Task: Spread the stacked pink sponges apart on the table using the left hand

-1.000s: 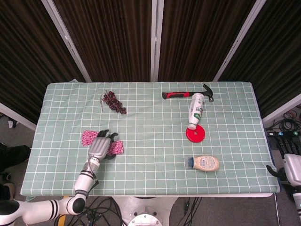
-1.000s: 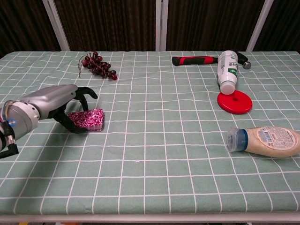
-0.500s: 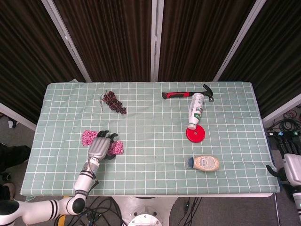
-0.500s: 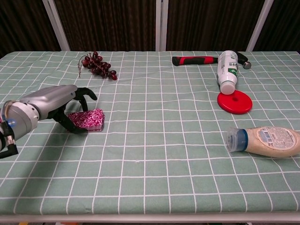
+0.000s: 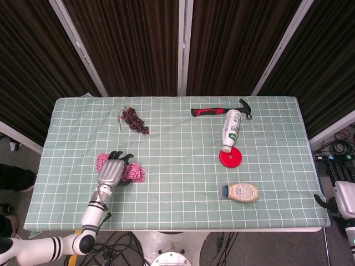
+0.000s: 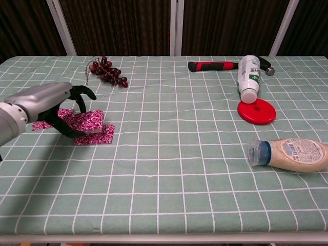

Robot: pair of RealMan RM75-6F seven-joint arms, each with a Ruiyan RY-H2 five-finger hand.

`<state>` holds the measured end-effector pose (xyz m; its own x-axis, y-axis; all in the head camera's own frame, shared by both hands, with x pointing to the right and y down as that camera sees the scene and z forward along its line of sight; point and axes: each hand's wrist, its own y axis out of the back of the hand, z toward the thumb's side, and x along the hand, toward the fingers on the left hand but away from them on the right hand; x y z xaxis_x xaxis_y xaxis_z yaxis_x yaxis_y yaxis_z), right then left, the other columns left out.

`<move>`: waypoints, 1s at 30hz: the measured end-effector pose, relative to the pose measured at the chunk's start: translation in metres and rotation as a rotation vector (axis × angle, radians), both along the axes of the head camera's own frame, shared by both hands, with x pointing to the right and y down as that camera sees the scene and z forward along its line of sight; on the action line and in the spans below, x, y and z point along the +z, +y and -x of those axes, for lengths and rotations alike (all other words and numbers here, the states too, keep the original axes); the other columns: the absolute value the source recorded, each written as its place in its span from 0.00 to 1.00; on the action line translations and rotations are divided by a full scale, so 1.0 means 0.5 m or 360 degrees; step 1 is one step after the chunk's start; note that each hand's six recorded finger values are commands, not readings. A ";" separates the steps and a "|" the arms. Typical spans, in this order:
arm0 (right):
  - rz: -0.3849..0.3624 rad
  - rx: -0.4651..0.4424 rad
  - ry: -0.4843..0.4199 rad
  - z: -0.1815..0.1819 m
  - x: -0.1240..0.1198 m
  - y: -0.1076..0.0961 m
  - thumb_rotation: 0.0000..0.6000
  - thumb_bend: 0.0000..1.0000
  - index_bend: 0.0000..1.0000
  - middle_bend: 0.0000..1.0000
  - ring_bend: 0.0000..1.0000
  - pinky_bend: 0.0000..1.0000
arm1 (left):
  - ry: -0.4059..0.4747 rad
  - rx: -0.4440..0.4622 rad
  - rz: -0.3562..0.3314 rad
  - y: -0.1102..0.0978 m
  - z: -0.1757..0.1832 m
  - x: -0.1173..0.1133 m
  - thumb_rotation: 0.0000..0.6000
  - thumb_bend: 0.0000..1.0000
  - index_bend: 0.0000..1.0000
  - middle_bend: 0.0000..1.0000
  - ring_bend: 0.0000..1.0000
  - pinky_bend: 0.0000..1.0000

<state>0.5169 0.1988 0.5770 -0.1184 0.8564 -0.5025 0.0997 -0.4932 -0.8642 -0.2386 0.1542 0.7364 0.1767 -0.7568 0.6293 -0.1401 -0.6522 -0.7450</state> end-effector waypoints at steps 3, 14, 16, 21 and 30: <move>0.0002 -0.0003 -0.0004 0.001 0.001 0.000 1.00 0.16 0.00 0.00 0.00 0.00 | -0.0036 -0.0034 -0.0018 0.011 0.032 -0.019 1.00 0.24 0.21 0.48 0.12 0.09; 0.0014 -0.0029 -0.0008 0.015 0.008 -0.001 1.00 0.16 0.00 0.00 0.00 0.00 | -0.0187 -0.0144 0.0027 0.091 0.152 -0.053 1.00 0.24 0.21 0.49 0.12 0.09; 0.0016 -0.0034 -0.0008 0.018 0.008 0.000 1.00 0.16 0.00 0.00 0.00 0.00 | -0.0190 -0.0157 0.0033 0.098 0.161 -0.053 1.00 0.24 0.21 0.49 0.12 0.09; 0.0010 -0.0040 -0.0001 0.022 0.005 -0.002 1.00 0.16 0.00 0.00 0.00 0.00 | -0.0191 -0.0176 0.0045 0.109 0.176 -0.050 1.00 0.24 0.21 0.49 0.12 0.09; 0.0014 -0.0037 0.0002 0.021 0.005 -0.002 1.00 0.16 0.00 0.00 0.00 0.00 | -0.0158 -0.0179 0.0094 0.127 0.180 -0.040 1.00 0.19 0.20 0.26 0.10 0.09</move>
<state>0.5063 0.1980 0.5796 -0.0988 0.8545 -0.5100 0.0869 -0.5031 -0.8598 -0.3287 0.2177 0.7163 0.0275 -0.7294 0.6835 -0.1421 -0.6797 -0.7196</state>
